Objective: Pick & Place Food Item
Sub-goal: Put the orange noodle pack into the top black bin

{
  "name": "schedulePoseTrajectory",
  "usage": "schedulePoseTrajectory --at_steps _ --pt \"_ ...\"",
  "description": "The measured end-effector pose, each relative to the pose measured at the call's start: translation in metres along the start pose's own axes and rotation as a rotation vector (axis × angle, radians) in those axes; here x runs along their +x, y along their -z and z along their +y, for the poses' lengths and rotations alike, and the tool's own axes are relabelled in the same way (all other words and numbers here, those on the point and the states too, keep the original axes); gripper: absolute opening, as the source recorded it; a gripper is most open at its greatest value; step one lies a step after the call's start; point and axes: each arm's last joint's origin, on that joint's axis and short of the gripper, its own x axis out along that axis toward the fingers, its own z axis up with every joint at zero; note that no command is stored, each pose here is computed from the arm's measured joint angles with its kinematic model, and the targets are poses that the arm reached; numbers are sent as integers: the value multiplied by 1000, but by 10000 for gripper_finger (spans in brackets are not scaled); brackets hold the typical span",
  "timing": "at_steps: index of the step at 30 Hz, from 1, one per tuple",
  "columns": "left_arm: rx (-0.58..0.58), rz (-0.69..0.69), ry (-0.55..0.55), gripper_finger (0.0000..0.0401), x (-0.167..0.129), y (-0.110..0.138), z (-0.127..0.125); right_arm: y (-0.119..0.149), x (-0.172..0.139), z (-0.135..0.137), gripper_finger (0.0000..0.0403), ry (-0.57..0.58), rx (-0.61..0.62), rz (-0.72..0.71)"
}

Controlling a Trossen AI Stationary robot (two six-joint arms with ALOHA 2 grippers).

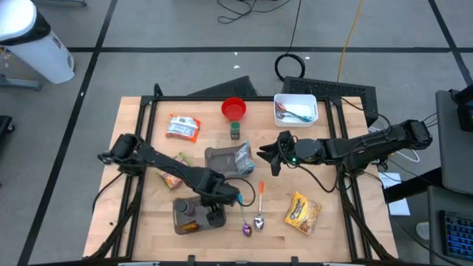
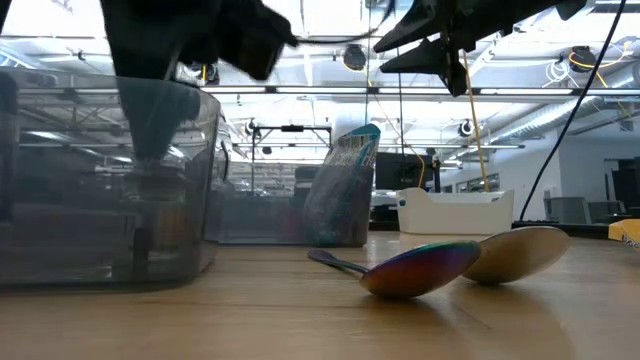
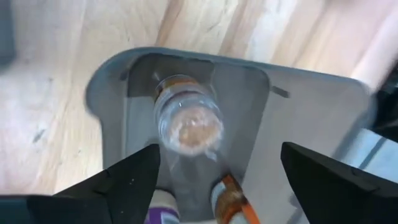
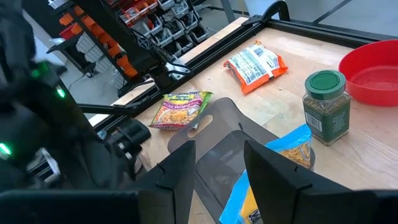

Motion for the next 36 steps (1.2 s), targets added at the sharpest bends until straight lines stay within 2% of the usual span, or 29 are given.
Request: schedulePoseTrajectory --at_steps 7,11,14,21,23,26,30,36 --pt "-22 -60 -31 304 -40 21 5 0 0 0 130 -1 -13 -5" --pt "-52 -169 -51 285 -66 33 9 -1 0 0 130 -1 -13 -6" --pt "-75 -307 -55 272 -89 44 10 -1 0 0 130 -1 -13 -5" --pt "-109 -806 -106 248 -147 85 7 0 0 0 130 0 -13 -5" --pt "-112 -900 -126 245 -157 97 7 1 0 -1 130 0 -10 -4" --pt "-129 -963 -156 244 -164 108 9 9 1 -6 130 15 31 14" --pt "-133 -958 -208 243 -162 120 11 25 2 -18 130 36 141 36" --pt "-119 -901 -263 243 -123 125 16 48 -1 -36 130 -48 299 -58"
